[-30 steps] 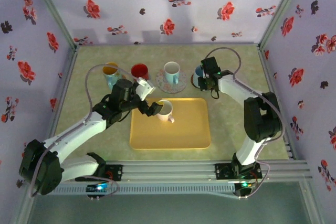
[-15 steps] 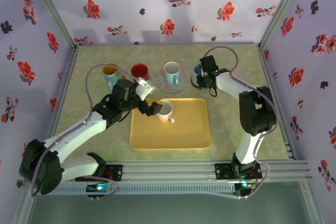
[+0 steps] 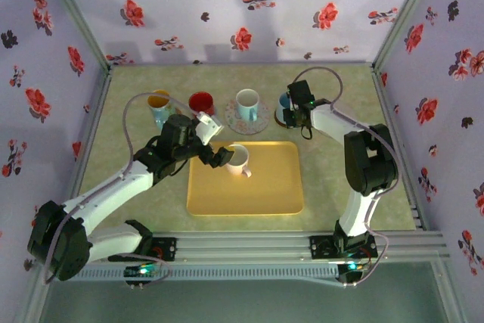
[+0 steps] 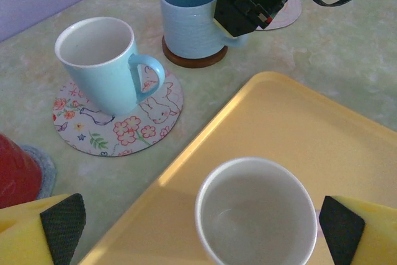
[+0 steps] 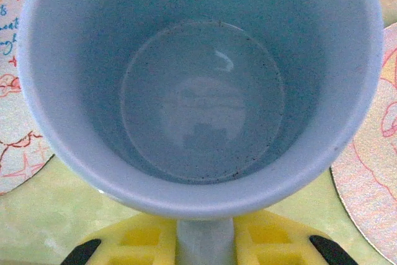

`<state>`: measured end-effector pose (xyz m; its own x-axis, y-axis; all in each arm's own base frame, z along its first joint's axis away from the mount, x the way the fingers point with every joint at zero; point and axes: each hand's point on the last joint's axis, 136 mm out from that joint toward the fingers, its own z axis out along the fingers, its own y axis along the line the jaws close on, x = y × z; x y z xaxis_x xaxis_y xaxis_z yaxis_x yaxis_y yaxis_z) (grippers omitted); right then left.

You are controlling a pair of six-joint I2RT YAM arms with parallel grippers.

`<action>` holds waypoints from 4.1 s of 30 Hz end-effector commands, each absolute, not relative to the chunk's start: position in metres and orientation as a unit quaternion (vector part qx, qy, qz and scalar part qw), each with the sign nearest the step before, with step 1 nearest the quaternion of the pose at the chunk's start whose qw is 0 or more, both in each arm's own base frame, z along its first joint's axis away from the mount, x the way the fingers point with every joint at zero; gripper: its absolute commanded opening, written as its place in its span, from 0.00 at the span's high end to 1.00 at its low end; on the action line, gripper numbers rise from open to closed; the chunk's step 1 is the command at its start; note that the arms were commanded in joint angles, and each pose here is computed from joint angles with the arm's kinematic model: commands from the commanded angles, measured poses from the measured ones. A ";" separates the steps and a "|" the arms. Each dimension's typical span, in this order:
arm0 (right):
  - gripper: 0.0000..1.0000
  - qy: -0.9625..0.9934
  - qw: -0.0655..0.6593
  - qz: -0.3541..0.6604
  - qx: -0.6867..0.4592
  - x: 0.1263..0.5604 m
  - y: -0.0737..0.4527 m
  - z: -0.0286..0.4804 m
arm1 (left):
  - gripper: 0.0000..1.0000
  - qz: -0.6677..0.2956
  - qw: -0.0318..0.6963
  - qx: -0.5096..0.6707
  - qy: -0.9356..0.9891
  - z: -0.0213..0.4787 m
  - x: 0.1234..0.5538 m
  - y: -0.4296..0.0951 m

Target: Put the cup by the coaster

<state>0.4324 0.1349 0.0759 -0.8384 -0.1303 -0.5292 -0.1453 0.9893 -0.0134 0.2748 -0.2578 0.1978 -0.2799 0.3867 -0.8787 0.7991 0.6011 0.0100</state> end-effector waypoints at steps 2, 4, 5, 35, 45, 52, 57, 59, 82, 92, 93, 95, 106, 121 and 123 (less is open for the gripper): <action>0.80 0.944 0.327 0.015 -0.050 0.446 0.132 0.101 | 0.00 -0.224 0.482 0.387 0.753 0.219 0.276 -0.260; 0.75 0.943 0.327 0.016 -0.050 0.446 0.132 0.103 | 0.00 -0.223 0.483 0.388 0.752 0.220 0.275 -0.259; 0.71 0.943 0.328 0.017 -0.049 0.446 0.133 0.104 | 0.00 -0.222 0.483 0.390 0.752 0.220 0.275 -0.259; 0.00 0.907 0.405 0.049 -0.103 0.358 0.136 0.242 | 0.00 -0.169 0.479 0.407 0.759 0.245 0.252 -0.216; 0.00 0.914 0.358 0.116 -0.154 0.313 0.164 0.239 | 0.00 -0.172 0.449 0.392 0.784 0.232 0.226 -0.192; 0.00 0.920 0.309 0.139 -0.197 0.295 0.196 0.213 | 0.00 -0.171 0.423 0.386 0.802 0.219 0.208 -0.179; 0.00 0.917 0.286 0.129 -0.246 0.282 0.225 0.201 | 0.00 -0.157 0.415 0.383 0.811 0.209 0.198 -0.167; 0.00 0.916 0.273 0.123 -0.268 0.274 0.237 0.194 | 0.00 -0.162 0.411 0.378 0.814 0.206 0.195 -0.165; 0.09 0.910 0.156 0.110 -0.369 0.229 0.309 0.121 | 0.00 -0.173 0.410 0.353 0.823 0.176 0.178 -0.153; 0.24 0.919 0.102 0.096 -0.368 0.222 0.309 0.092 | 0.00 -0.179 0.410 0.360 0.819 0.171 0.180 -0.159; 0.25 0.920 0.099 0.093 -0.367 0.222 0.309 0.089 | 0.00 -0.179 0.410 0.360 0.819 0.170 0.181 -0.159; 0.29 0.921 0.091 0.090 -0.367 0.221 0.308 0.084 | 0.00 -0.181 0.410 0.359 0.819 0.170 0.182 -0.160; 0.46 0.925 0.085 0.078 -0.362 0.223 0.306 0.069 | 0.00 -0.184 0.414 0.358 0.816 0.172 0.185 -0.163; 0.48 0.928 0.078 0.070 -0.359 0.221 0.302 0.054 | 0.00 -0.186 0.417 0.353 0.817 0.175 0.187 -0.164; 0.54 0.928 0.075 0.069 -0.358 0.220 0.301 0.053 | 0.00 -0.186 0.418 0.354 0.816 0.175 0.187 -0.164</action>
